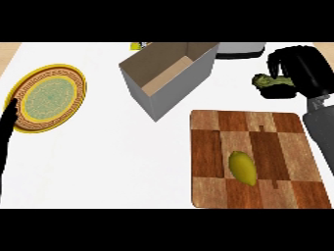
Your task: Pick the squash from the cutting board and place it in the cardboard box
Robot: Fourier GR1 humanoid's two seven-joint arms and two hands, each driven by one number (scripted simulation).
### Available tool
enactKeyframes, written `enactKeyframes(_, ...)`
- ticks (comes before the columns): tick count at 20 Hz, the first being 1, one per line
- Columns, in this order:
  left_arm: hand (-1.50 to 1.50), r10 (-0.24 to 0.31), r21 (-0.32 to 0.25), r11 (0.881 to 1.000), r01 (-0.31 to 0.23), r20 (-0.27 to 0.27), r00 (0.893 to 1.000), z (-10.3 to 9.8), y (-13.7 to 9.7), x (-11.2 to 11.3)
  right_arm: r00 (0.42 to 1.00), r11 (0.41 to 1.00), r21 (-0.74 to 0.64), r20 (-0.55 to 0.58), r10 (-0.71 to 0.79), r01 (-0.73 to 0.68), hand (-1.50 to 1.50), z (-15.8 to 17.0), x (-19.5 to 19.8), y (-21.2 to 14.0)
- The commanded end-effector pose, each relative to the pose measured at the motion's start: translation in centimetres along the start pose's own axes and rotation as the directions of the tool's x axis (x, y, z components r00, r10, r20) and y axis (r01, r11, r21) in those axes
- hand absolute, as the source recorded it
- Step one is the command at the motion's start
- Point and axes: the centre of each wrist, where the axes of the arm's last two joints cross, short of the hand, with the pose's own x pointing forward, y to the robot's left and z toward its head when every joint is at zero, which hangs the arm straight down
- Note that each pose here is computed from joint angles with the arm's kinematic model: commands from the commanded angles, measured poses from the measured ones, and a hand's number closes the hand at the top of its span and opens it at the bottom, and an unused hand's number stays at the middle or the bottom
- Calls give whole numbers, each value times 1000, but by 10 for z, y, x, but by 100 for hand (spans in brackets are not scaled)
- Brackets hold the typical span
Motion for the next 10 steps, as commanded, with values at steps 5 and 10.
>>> enactKeyframes(5,0,-13,-21,1000,14,22,1000,-1,-1,0,980,983,10,71,-184,184,150,-34,85,-4)
enactKeyframes(10,0,-6,-29,1000,6,26,1000,-6,0,-5,957,958,9,25,-288,288,150,-74,117,-32)
